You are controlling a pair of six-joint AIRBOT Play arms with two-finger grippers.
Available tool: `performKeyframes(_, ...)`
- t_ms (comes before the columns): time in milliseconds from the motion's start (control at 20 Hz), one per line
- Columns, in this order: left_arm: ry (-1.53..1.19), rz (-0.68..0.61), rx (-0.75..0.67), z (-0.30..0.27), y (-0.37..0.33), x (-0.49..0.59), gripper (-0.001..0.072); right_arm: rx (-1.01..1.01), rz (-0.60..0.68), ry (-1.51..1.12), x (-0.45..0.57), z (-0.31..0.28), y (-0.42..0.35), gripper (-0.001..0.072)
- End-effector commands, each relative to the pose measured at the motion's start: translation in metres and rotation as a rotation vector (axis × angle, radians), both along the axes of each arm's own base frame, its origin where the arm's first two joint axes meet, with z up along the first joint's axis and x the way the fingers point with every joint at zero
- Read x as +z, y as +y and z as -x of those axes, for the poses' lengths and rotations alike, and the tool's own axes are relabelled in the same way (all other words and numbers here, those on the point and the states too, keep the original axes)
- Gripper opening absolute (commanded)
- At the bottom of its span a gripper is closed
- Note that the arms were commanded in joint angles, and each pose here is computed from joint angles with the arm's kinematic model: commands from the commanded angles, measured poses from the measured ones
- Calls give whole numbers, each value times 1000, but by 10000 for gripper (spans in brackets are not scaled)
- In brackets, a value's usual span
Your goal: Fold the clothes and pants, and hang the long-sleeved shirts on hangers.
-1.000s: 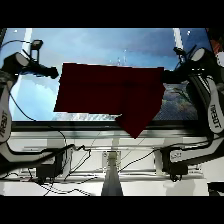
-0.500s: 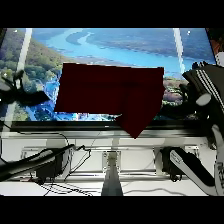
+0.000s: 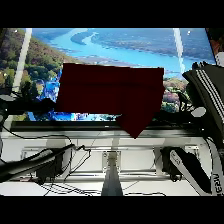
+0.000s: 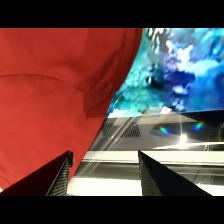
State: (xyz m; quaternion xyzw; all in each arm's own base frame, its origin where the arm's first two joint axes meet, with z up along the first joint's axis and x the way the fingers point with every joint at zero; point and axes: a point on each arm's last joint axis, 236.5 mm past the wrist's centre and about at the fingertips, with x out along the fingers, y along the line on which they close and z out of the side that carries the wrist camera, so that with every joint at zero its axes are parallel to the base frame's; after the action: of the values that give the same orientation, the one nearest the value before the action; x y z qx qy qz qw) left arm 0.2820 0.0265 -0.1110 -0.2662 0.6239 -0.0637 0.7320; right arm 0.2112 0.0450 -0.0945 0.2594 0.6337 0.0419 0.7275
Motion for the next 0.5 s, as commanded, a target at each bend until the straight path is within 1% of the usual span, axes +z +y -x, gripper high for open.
performKeyframes(0, 13, 13, -41, 9, -6, -4, 450, -10, 2, -11, -1, -2, -1, 444)
performKeyframes(100, 72, 22, -96, 22, -14, -14, 450, -5, -4, -2, -1, 1, 1, 444)
performKeyframes(200, 105, 38, -121, 26, -22, -23, 450, 3, -13, 14, 0, 5, 3, 444)
performKeyframes(250, 108, 46, -119, 25, -26, -26, 409, 9, -22, 26, 0, 8, 5, 444)
performKeyframes(300, 104, 46, -114, 22, -27, -28, 243, 19, -33, 45, 0, 13, 8, 444)
performKeyframes(350, 94, 41, -107, 18, -26, -28, 101, 31, -46, 66, 0, 19, 11, 445)
performKeyframes(400, 81, 42, -97, 14, -26, -28, 19, 41, -55, 85, 0, 24, 13, 445)
performKeyframes(450, 74, 42, -93, 12, -25, -27, 17, 45, -63, 98, 0, 28, 15, 445)
